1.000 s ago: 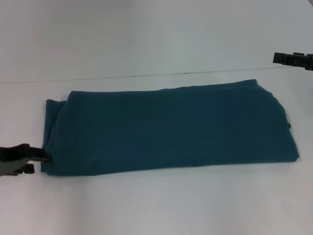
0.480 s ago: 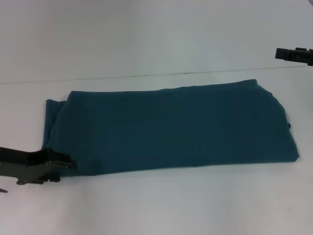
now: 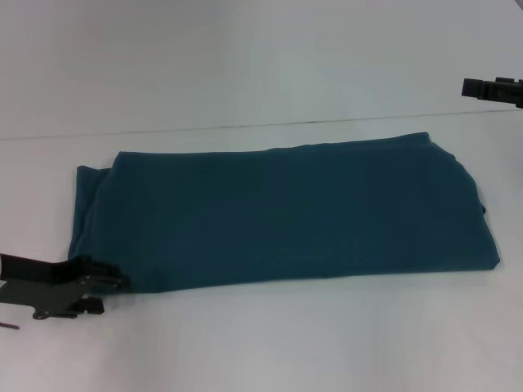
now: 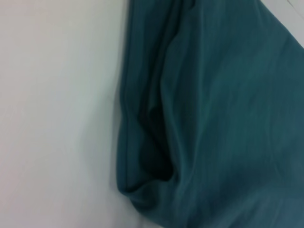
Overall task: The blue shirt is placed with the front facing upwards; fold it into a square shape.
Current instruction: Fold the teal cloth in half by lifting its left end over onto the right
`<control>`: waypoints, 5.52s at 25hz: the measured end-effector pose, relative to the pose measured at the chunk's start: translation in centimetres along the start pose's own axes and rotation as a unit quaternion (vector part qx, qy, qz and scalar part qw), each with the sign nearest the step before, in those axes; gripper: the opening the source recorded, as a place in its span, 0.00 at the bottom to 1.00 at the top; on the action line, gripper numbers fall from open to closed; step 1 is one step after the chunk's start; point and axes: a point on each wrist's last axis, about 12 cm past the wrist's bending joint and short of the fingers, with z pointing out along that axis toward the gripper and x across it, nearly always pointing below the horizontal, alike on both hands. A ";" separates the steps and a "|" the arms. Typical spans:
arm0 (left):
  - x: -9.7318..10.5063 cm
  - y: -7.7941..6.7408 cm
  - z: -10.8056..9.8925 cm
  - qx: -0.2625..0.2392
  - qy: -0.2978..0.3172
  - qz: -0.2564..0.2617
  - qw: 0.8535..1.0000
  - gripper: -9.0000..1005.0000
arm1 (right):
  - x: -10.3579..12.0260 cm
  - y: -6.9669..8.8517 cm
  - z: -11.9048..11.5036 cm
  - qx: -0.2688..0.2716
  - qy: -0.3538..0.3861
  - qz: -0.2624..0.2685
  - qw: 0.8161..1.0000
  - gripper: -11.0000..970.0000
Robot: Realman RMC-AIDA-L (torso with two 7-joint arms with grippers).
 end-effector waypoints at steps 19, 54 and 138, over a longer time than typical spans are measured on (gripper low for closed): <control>-0.6 0.3 0.6 -0.024 -0.015 -0.015 0.999 0.59 | -0.1 -0.2 -0.4 0.005 -0.002 -0.002 1.000 0.93; -2.7 -0.8 1.4 -0.045 -0.065 0.009 0.997 0.59 | 0.0 -0.3 -0.5 0.007 -0.003 -0.002 1.000 0.93; -0.7 6.0 -5.3 -0.053 -0.153 0.017 0.987 0.04 | 1.9 1.2 1.8 -0.005 -0.002 0.017 1.000 0.93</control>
